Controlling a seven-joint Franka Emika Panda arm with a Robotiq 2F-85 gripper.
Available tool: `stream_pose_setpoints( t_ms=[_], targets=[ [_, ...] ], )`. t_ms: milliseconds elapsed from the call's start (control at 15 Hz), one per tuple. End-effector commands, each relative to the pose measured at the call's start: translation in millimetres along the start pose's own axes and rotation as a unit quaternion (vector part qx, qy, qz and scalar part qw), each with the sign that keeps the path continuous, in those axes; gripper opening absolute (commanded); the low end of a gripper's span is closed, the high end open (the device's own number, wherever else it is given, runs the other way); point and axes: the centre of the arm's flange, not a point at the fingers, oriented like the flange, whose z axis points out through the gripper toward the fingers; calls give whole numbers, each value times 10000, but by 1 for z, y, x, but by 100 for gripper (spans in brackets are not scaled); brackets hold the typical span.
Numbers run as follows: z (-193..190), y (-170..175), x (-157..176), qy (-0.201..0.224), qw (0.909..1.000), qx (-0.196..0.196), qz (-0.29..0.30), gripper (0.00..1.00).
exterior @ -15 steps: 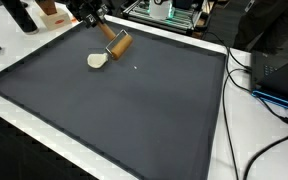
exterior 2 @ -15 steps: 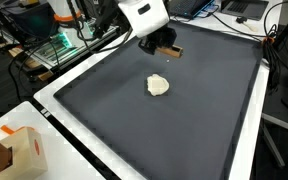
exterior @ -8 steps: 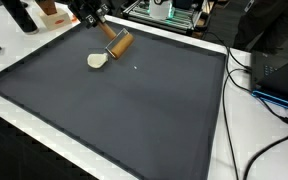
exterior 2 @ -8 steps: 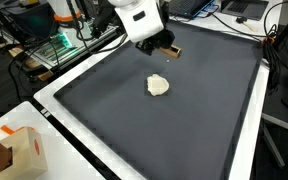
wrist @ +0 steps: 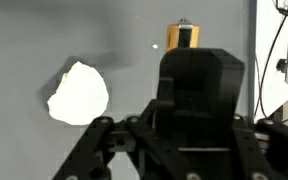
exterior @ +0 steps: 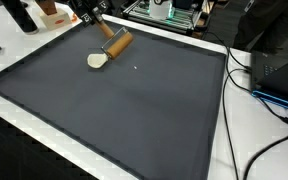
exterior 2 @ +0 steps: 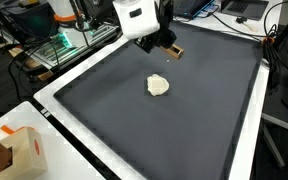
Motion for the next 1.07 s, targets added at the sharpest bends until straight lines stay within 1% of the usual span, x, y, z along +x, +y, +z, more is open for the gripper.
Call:
stream_pose_setpoints(
  t_ms=[0, 67, 200, 333, 533, 667, 800, 1000],
  targets=[
    [-14, -12, 0, -9, 9989, -137, 438, 24],
    [-16, -14, 0, -32, 9983, -191, 556, 24],
    [-21, -20, 1, -72, 9954, -423, 858, 24],
    [-24, -24, 3, -91, 9908, -716, 1145, 24],
    [-30, -30, 7, -84, 9805, -1202, 1554, 24],
    [-34, -36, 9, -44, 9722, -1507, 1789, 24],
    [-37, -41, 11, 46, 9621, -1839, 2014, 24],
    [-40, -50, 14, 213, 9501, -2237, 2165, 24]
  ],
)
